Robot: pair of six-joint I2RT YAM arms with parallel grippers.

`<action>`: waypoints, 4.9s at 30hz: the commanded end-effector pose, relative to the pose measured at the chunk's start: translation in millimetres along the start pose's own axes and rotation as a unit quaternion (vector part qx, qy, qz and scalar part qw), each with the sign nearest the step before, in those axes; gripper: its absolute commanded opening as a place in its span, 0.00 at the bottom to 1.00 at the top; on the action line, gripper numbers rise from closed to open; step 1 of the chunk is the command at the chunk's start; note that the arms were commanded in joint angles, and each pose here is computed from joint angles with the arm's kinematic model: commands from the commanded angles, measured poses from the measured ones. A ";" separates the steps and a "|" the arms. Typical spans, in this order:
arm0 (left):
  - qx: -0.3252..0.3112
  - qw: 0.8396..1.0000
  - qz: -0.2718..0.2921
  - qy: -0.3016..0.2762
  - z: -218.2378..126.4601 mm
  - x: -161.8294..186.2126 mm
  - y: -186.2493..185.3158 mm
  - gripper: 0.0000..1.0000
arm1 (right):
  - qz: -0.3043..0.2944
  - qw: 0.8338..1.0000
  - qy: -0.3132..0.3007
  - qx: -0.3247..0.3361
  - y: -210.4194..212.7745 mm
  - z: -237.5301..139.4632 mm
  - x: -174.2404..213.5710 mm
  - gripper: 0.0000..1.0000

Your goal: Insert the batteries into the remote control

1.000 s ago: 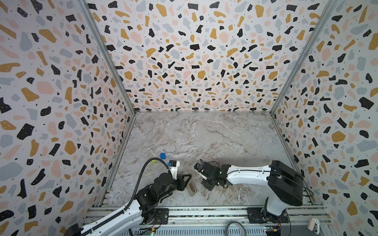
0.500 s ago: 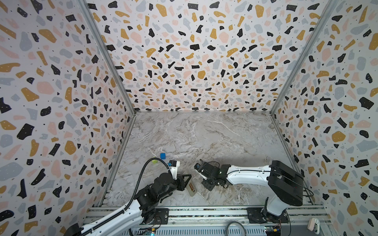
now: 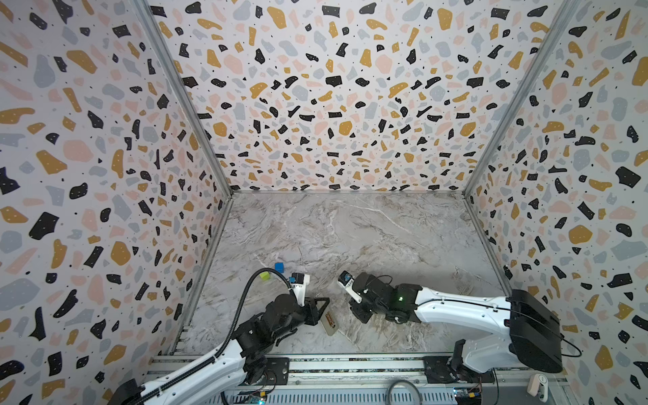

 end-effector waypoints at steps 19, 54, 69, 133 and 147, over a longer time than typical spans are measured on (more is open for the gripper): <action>0.127 0.989 -0.067 -0.026 0.1 -26.7 -49.8 0.00 | -0.045 0.958 -0.281 -0.043 43.1 -64.4 -34.0 0.00; 0.175 0.980 -0.083 -0.038 -9.3 -33.9 -64.9 0.00 | -0.038 0.960 -0.276 -0.023 40.5 -39.5 -24.2 0.00; 0.179 0.979 -0.086 -0.043 -11.2 -35.3 -66.0 0.00 | -0.032 0.964 -0.263 -0.007 36.2 -32.6 -16.7 0.00; 0.185 0.981 -0.055 -0.009 -5.3 -29.9 -71.2 0.00 | -0.060 0.963 -0.261 0.010 37.5 -42.7 -20.2 0.34; 0.169 0.985 -0.040 0.022 0.5 -21.8 -67.2 0.00 | -0.084 0.958 -0.276 0.010 44.8 -65.7 -29.3 0.46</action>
Point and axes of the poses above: each gripper's point midway between its finger pads, its own z axis out along the fingers, its own y axis along the line the jaws close on, x = y × z, the point moved 6 cm from there along -z, back along the fingers, and after that the axes turned 5 degrees about -z, right-handed, at the moved point
